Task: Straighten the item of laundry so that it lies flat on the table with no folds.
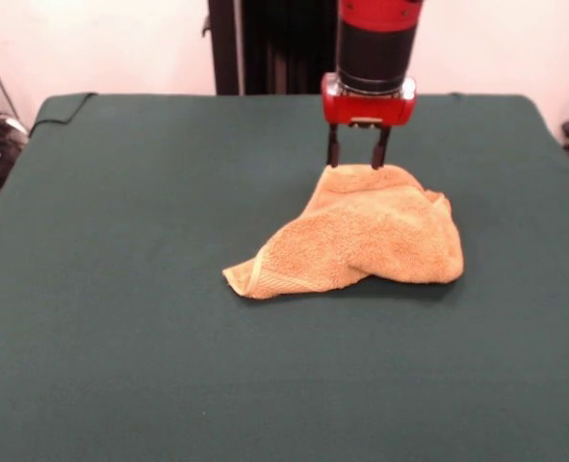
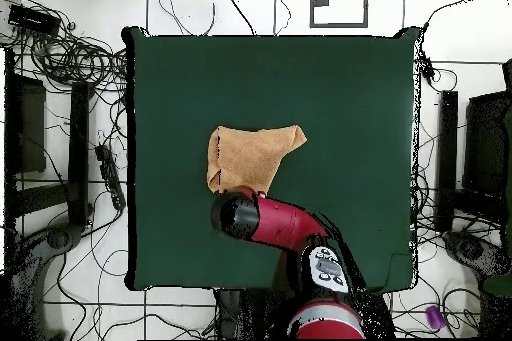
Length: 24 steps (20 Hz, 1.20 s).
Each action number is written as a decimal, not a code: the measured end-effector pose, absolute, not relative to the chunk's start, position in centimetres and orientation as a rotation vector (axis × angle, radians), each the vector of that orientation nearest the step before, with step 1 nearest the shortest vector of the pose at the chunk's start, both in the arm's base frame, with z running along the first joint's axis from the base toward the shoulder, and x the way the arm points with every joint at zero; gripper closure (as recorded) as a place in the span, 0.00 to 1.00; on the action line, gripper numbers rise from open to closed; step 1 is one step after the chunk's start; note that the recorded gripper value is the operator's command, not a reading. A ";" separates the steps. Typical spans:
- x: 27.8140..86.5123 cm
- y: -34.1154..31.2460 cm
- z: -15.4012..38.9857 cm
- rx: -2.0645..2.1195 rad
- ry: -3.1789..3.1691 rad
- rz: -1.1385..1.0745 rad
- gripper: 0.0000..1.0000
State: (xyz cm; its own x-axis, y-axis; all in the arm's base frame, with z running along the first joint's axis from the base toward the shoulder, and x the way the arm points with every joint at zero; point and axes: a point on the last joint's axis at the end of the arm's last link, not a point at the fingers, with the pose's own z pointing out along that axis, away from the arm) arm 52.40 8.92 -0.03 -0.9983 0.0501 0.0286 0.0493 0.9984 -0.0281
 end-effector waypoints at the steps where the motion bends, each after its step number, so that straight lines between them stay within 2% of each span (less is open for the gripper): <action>1: 52.5 8.9 0.0 -0.078 -3.112 0.043 0.00; 15: 52.2 8.6 -4.3 -0.077 -3.128 0.062 0.00; 24: 52.3 8.6 -4.2 -0.075 -3.135 0.065 0.00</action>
State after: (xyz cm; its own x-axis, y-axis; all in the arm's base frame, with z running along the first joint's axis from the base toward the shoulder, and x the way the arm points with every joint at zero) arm 52.28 8.64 -4.25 -0.9989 0.0477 0.0044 0.0475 0.9980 -0.0417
